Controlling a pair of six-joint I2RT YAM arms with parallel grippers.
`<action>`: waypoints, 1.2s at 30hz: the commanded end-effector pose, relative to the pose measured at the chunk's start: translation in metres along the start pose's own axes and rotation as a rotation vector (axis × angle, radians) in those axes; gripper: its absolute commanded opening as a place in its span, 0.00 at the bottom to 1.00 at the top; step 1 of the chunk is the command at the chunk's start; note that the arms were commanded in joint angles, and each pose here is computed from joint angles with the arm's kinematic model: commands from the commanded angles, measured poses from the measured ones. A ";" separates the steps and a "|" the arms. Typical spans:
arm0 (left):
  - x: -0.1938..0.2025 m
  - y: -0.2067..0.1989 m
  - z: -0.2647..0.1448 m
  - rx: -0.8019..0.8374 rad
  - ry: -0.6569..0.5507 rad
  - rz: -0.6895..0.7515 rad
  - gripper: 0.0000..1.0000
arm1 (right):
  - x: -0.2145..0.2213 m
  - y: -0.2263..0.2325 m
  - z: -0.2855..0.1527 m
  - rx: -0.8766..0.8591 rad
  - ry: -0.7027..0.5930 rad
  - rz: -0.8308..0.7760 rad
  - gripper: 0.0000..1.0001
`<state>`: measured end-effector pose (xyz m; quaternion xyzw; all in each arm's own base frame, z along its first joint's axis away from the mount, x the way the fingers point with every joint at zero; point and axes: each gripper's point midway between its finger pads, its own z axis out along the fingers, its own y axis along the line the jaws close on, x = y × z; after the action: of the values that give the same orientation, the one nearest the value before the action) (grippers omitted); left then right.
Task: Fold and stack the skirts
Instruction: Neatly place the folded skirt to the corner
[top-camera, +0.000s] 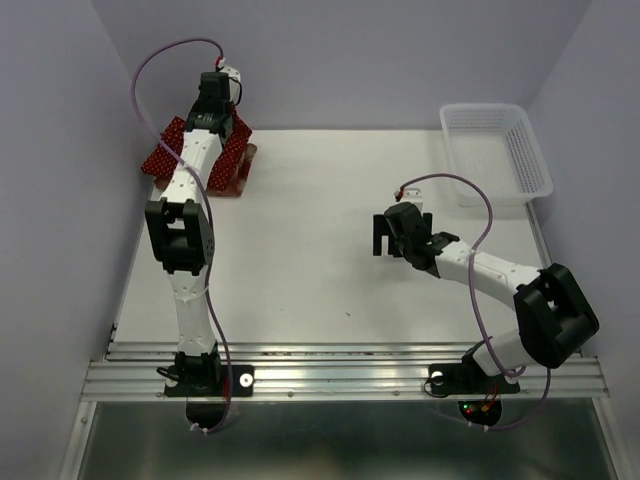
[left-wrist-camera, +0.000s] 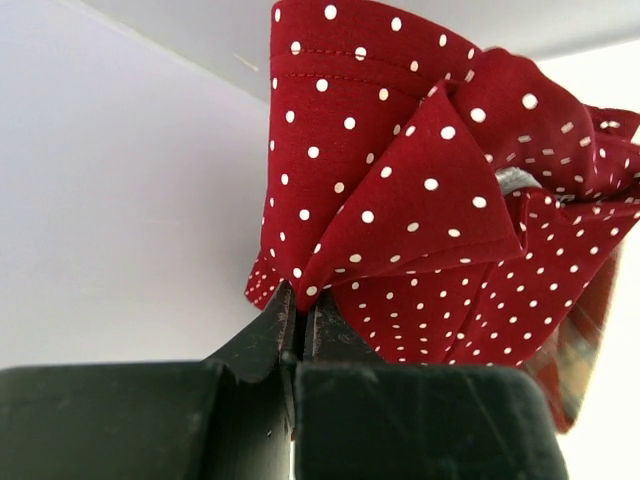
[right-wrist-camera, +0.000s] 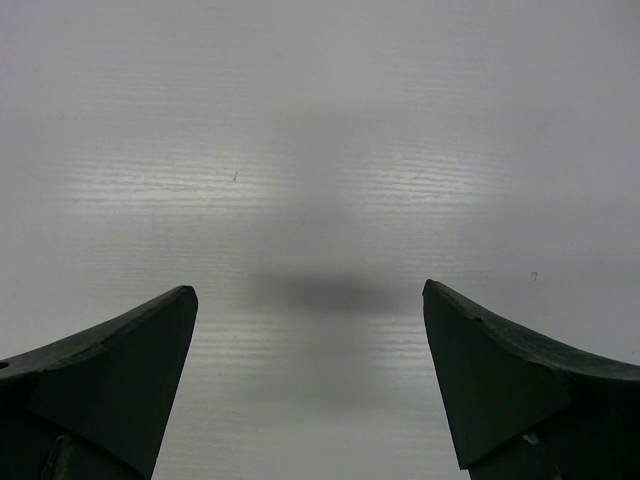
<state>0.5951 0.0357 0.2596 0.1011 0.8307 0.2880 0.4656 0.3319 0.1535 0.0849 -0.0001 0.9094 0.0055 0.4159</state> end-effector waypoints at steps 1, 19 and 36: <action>-0.018 0.026 0.008 -0.036 -0.053 -0.077 0.00 | -0.027 0.005 0.002 0.007 -0.059 0.020 1.00; 0.025 0.051 0.072 -0.084 -0.015 -0.244 0.00 | -0.023 0.018 0.018 0.002 0.007 0.026 1.00; 0.049 0.084 0.094 -0.269 0.034 -0.336 0.90 | -0.017 0.025 0.029 0.000 0.054 0.010 1.00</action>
<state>0.6361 0.1439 0.1692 -0.0494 0.8460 0.2909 0.4441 0.3529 0.1735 0.0650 -0.0087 0.9260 -0.0029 0.3775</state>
